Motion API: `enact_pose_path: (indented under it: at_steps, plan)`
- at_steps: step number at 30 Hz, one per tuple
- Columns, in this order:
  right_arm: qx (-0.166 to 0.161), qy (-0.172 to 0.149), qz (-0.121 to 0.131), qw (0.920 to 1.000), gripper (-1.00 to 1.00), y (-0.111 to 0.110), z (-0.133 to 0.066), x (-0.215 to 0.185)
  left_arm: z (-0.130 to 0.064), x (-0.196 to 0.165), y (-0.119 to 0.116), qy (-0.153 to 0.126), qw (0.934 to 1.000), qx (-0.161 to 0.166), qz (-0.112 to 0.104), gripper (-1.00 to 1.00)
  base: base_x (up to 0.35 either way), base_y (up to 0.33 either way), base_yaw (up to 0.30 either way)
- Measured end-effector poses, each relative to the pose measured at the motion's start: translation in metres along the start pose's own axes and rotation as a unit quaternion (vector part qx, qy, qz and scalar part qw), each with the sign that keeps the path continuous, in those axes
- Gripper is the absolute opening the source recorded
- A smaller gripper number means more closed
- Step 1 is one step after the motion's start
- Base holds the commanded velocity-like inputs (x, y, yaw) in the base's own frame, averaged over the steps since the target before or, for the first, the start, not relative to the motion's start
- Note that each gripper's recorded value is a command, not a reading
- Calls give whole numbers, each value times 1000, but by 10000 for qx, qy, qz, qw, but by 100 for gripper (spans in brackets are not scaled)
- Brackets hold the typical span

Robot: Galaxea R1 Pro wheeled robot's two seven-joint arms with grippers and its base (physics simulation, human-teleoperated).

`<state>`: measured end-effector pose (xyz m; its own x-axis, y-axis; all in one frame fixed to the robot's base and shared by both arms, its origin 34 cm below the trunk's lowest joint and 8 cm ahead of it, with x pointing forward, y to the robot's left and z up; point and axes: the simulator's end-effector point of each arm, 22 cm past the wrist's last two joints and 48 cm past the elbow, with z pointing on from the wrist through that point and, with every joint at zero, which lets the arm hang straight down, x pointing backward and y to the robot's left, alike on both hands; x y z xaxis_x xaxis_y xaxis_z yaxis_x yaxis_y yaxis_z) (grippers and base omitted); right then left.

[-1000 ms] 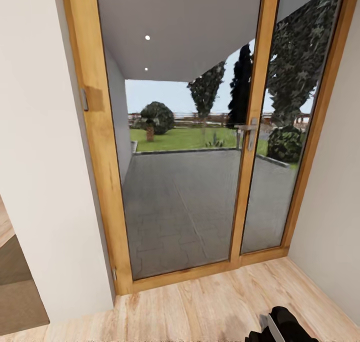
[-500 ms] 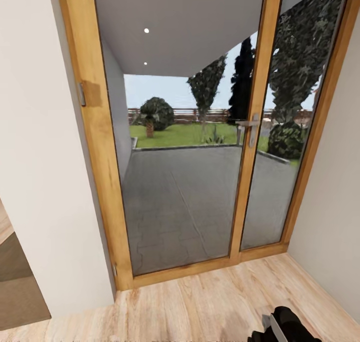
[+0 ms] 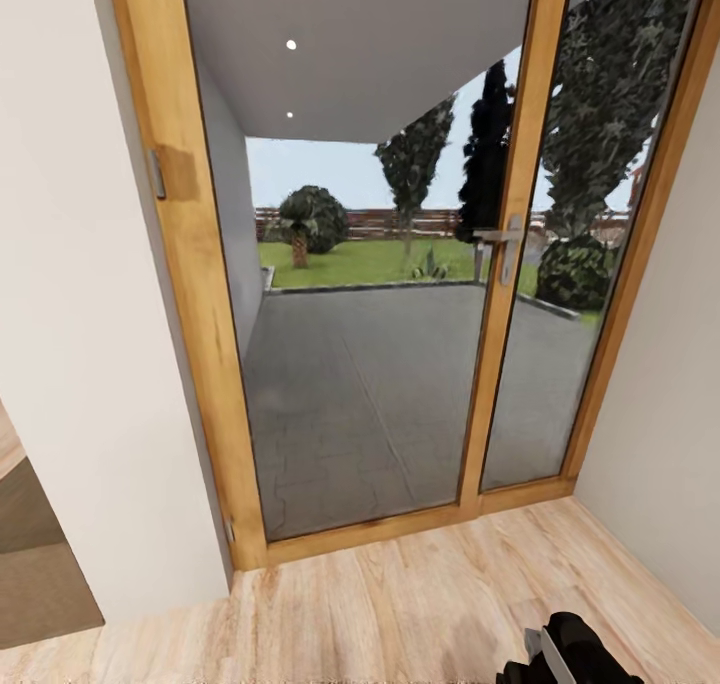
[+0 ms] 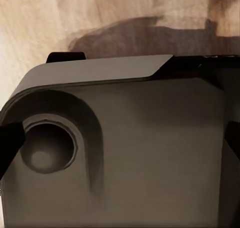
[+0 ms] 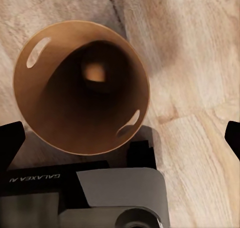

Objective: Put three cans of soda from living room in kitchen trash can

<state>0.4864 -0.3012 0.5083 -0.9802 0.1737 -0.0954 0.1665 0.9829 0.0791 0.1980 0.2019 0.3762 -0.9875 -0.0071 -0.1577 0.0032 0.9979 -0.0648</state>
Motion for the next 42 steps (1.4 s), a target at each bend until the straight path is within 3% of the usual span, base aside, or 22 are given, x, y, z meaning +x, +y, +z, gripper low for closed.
enact_pose_path:
  at_steps: [4,7,13,15,19,22,29,38,42]
  plan:
    - [12,27,1,10000,100,-1,2,1,1,-7,0,83,10000,2,9,100,0,0,0]
    - [16,49,0,10000,100,-1,3,3,2,-17,1,324,9995,7,3,100,0,0,0]
    - [6,82,6,10000,100,-1,6,5,1,-61,1,522,9986,17,-13,100,0,0,0]
    - [3,81,4,10000,100,-1,6,4,-3,-93,1,497,9988,22,-27,100,0,0,0]
    - [5,84,4,10000,100,-1,6,5,-13,-125,1,493,9988,24,-39,100,0,0,0]
    - [4,84,4,10000,100,-1,6,5,-34,-173,1,440,9990,32,-44,100,0,0,0]
    - [-1,84,1,10000,100,1,6,5,-87,-248,-1,149,9999,47,-30,100,0,0,0]
    - [3,83,4,10000,100,0,10,5,-150,-326,-6,-636,9980,49,40,100,0,0,0]
    - [8,81,9,10000,100,-2,17,7,-167,-363,-8,-1037,9946,49,62,100,0,0,0]
